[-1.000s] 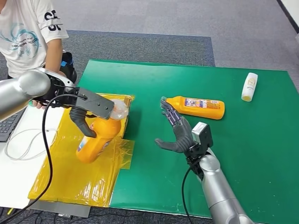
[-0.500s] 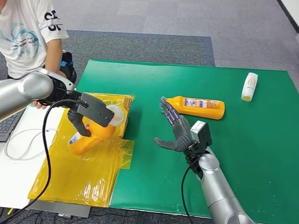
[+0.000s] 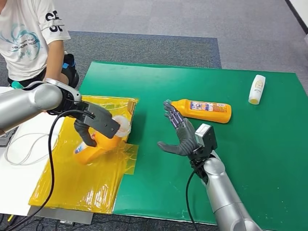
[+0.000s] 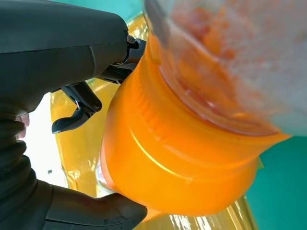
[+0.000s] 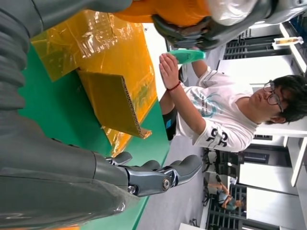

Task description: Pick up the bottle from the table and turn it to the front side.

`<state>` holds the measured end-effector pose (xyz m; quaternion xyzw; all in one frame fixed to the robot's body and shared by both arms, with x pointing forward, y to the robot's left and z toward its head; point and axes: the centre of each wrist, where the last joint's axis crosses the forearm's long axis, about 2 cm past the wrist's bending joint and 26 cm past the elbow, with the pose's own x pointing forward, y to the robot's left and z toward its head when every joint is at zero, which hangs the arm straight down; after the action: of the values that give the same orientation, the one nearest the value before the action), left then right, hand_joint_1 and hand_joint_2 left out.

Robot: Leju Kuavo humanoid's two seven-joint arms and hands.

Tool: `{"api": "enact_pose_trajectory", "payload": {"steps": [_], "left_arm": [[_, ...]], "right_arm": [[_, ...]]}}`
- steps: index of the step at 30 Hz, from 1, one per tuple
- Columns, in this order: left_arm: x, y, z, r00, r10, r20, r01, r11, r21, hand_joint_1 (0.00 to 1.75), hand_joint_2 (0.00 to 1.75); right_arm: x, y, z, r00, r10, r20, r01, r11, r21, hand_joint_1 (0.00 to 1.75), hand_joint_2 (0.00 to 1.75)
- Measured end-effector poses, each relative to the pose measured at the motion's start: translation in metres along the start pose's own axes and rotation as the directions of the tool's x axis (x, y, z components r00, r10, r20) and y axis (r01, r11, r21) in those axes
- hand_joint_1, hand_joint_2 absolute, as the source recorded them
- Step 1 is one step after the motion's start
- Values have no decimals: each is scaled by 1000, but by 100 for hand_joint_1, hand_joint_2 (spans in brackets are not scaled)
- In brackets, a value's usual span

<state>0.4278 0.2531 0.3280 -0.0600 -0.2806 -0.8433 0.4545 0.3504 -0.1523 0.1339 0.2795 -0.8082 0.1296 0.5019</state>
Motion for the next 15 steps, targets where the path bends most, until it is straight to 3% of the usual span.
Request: {"api": "enact_pose_trajectory", "payload": {"steps": [15], "left_arm": [[-38, -26, -36, 998, 63, -2, -63, 998, -11, 175, 175]], "right_arm": [[1, 3, -4, 1000, -8, -1, 8, 1000, 4, 0, 175]]}}
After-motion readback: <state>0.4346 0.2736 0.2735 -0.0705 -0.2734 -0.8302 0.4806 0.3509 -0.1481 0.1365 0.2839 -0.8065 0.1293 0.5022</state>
